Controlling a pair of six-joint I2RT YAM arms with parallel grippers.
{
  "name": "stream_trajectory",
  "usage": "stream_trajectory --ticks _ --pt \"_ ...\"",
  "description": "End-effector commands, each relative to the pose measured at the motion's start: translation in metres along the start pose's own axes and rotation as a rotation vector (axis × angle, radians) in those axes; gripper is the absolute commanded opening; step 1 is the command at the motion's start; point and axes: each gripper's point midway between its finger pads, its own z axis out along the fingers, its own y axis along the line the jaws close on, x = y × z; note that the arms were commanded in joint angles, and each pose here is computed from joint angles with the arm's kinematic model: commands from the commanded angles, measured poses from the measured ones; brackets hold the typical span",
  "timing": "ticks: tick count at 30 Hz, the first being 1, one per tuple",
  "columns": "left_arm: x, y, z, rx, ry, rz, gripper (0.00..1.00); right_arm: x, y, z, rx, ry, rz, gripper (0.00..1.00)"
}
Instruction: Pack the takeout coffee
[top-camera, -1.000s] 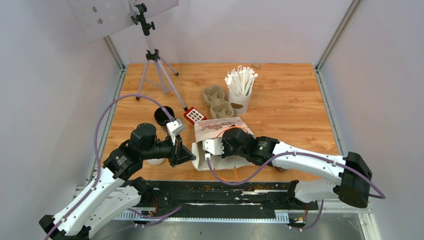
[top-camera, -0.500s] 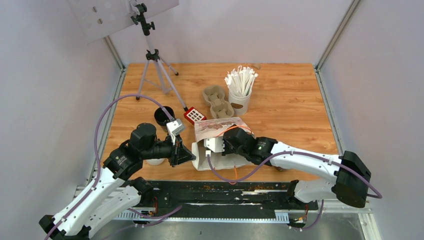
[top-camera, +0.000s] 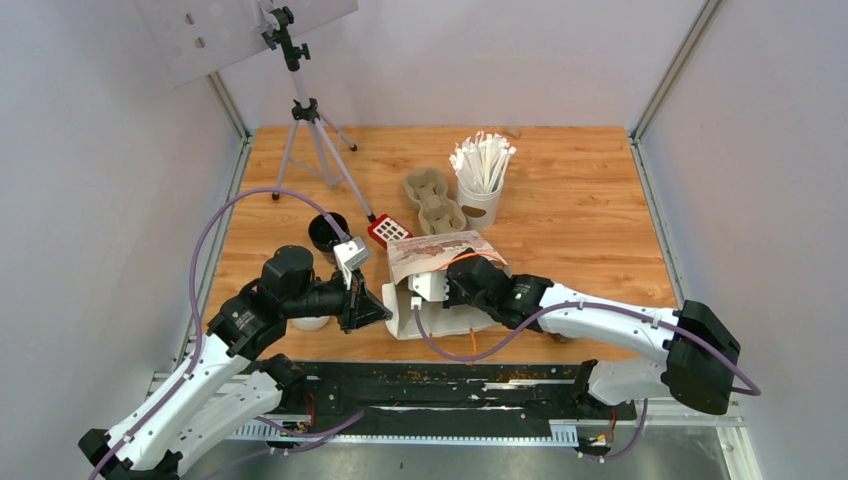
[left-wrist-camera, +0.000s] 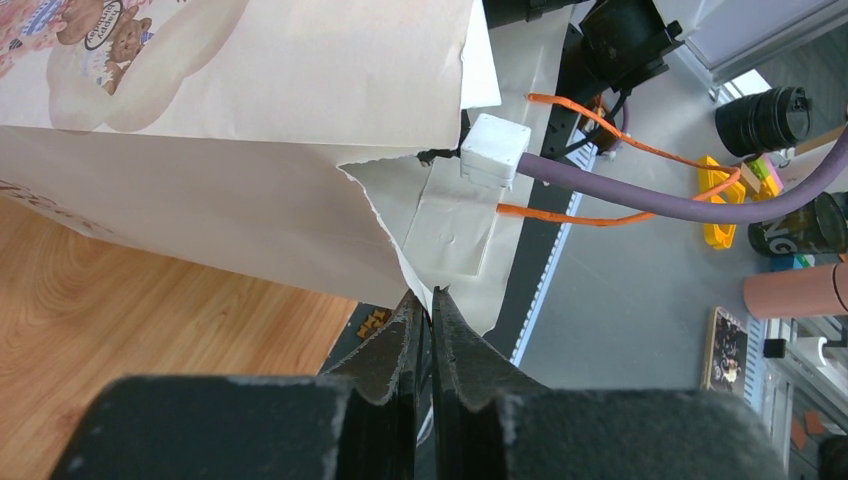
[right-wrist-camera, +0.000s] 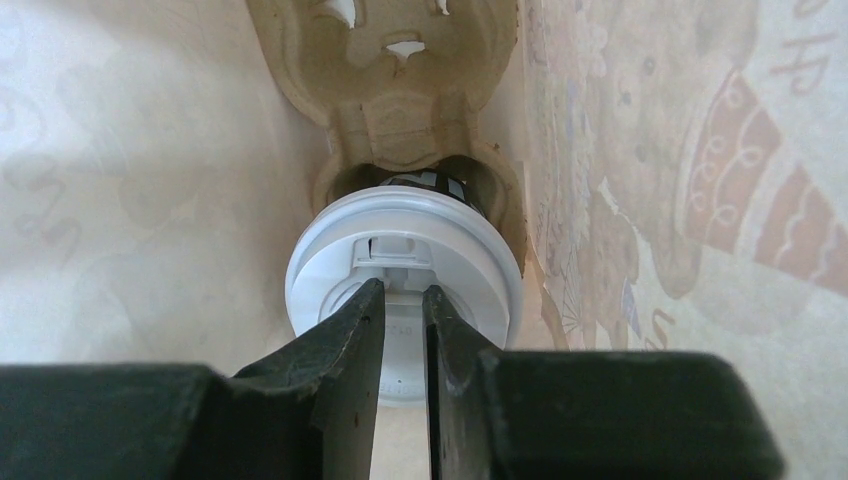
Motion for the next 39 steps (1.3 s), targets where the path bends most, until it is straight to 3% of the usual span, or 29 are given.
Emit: stream_trajectory --ticks 1,24,29,34,39 --pt "-0.013 -0.01 -0.004 0.034 -0.035 0.026 0.13 0.009 -0.008 0.002 0.049 0.027 0.039 0.21" --pt "-0.017 -0.011 -0.003 0.036 -0.048 0.018 0.13 0.005 -0.013 -0.001 0.034 0.006 0.063 0.22" --pt "-0.021 -0.011 -0.004 0.026 -0.063 0.011 0.26 -0.008 -0.02 -0.008 0.028 -0.035 0.082 0.25" --pt "-0.032 -0.024 -0.004 0.085 -0.098 -0.007 0.46 -0.01 -0.023 -0.008 0.035 -0.038 0.078 0.25" --pt "-0.036 -0.022 0.001 0.085 -0.11 -0.066 0.55 -0.01 -0.026 -0.008 0.047 -0.039 0.082 0.25"
